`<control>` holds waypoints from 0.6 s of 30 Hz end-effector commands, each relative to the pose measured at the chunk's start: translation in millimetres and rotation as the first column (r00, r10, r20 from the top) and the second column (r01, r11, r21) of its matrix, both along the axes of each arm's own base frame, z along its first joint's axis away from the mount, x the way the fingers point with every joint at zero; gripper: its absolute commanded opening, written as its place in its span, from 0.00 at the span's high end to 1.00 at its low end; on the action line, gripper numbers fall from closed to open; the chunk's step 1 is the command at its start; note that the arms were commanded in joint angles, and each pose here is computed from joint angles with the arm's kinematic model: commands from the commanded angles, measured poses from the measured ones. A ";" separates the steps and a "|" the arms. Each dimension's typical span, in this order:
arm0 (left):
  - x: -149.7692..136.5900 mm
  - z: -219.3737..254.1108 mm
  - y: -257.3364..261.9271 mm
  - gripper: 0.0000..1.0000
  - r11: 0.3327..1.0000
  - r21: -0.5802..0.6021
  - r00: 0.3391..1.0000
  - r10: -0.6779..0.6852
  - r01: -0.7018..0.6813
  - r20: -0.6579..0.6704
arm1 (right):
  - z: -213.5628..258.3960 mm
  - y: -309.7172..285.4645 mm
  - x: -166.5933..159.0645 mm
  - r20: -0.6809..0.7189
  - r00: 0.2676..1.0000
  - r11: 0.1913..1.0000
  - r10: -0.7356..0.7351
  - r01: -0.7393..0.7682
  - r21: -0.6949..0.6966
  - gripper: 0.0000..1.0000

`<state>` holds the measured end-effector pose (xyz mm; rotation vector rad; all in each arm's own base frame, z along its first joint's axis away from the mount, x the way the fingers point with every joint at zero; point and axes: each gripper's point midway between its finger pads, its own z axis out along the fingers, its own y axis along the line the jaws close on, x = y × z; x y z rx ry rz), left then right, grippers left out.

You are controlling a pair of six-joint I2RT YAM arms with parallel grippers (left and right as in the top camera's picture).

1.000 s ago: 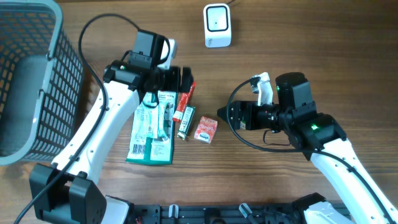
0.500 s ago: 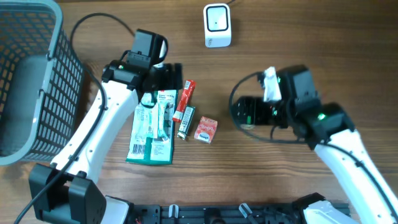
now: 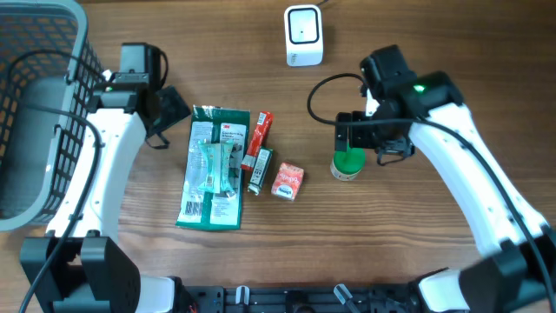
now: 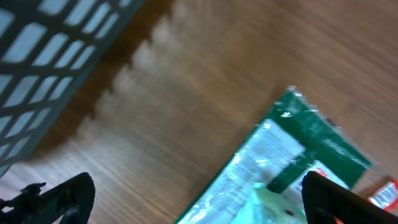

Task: Scan the item barcode
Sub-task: 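Lower the right gripper over the green cylinder and grasp it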

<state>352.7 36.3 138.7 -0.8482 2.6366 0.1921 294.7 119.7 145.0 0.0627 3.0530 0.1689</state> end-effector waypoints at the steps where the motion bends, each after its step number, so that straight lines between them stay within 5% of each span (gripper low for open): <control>1: -7.0 -6.2 11.0 0.00 0.999 0.012 0.998 0.053 -0.053 -0.024 | -13.2 -2.1 7.2 -0.017 1.000 0.999 -0.013 0.012 -0.039 0.00; 18: -7.7 -6.4 10.9 0.00 0.999 0.012 0.998 0.053 -0.053 -0.027 | -56.7 -7.5 0.0 -0.064 0.984 0.985 -0.164 0.160 -0.069 0.00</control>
